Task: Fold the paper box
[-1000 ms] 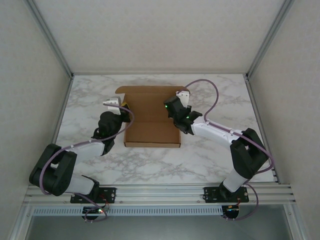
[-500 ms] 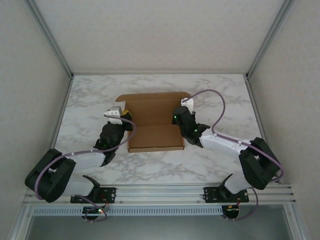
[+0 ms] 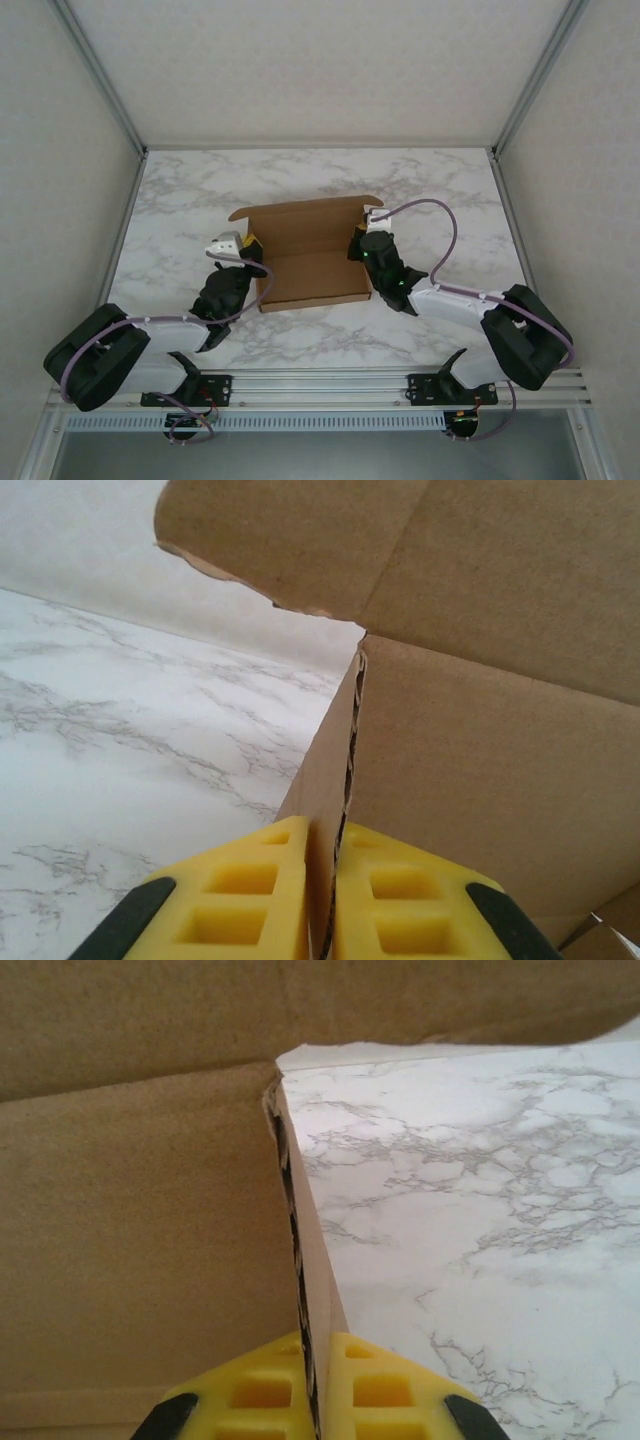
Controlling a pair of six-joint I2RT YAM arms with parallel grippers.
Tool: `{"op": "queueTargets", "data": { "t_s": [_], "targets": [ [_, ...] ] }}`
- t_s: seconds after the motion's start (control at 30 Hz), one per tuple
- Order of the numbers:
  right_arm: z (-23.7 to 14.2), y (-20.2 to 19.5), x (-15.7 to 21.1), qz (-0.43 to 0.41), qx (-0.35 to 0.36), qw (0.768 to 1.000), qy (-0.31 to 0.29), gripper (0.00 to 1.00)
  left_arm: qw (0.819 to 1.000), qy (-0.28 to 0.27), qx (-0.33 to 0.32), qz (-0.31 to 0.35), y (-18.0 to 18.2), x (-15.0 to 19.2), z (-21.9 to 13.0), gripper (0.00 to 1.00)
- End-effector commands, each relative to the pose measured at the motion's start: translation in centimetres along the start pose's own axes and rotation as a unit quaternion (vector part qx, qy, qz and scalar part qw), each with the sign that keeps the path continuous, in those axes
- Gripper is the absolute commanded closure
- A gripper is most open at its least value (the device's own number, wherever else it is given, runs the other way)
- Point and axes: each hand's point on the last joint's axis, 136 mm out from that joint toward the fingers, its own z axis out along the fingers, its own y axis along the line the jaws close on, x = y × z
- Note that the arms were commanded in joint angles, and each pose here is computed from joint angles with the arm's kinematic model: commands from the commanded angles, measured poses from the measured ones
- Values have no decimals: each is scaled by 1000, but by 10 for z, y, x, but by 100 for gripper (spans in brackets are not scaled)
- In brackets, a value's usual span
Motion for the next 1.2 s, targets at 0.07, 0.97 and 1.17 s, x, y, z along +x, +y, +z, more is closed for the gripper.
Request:
{"op": "queueTargets", "data": {
  "t_s": [0.07,0.97,1.17],
  "targets": [
    [-10,28,18,-22,-83,996,-1,100,999,-18,27,1,-14,-2,-4,88],
    [1,6,49,29,-31,999,-17,100,997,-50,61,25,-25,15,-1,99],
    [-4,-4,73,12,-22,1000,2,100,996,-27,63,52,-31,29,-17,100]
  ]
}}
